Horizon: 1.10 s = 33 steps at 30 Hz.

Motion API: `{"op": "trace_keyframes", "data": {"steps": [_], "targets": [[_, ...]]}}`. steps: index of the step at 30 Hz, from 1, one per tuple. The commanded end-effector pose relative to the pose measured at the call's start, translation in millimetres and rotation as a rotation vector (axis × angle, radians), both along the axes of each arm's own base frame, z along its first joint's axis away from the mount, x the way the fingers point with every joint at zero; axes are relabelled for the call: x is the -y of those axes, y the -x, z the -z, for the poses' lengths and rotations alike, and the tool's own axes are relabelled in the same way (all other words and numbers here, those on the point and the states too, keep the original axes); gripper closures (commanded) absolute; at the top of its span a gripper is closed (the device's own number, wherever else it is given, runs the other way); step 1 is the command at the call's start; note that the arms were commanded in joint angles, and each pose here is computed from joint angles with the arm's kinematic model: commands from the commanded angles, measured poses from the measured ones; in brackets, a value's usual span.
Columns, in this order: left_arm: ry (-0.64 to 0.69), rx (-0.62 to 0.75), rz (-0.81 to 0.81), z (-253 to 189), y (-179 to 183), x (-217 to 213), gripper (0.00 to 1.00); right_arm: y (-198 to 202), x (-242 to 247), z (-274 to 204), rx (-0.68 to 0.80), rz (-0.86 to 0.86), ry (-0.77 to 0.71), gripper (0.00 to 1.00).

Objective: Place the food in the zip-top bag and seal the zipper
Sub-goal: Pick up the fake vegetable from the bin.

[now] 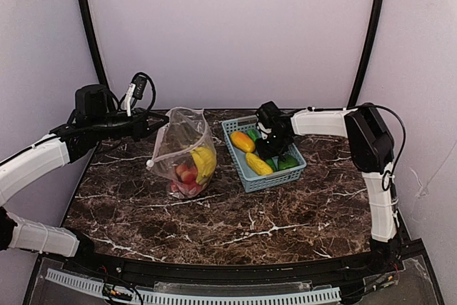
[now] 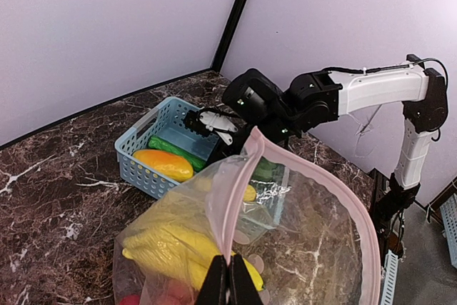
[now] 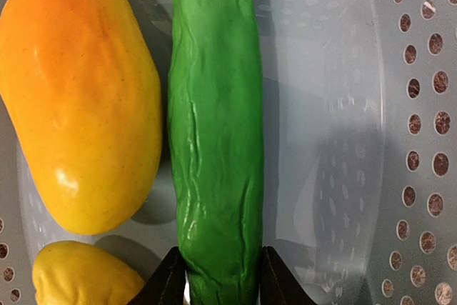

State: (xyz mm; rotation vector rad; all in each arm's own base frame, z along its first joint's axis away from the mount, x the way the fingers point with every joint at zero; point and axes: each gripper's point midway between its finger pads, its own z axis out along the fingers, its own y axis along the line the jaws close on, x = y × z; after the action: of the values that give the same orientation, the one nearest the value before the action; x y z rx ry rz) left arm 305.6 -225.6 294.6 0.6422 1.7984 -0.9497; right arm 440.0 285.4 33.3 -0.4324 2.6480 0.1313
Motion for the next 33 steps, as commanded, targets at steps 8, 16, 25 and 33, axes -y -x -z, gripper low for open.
{"op": "trace_keyframes", "data": {"steps": [8,16,25,33], "targets": [[-0.001,0.003,0.005,0,4,-2,0.99,10,11,31,-0.058,0.007,0.097,0.65],[0.000,0.003,0.004,0,4,-2,0.99,4,7,-26,0.033,0.019,0.030,0.78],[-0.001,0.007,-0.003,1,3,-3,0.99,12,11,-106,0.138,0.016,-0.055,0.80],[0.007,0.042,-0.055,-24,-3,-9,0.99,43,13,-171,0.191,-0.017,-0.131,0.80]]}}
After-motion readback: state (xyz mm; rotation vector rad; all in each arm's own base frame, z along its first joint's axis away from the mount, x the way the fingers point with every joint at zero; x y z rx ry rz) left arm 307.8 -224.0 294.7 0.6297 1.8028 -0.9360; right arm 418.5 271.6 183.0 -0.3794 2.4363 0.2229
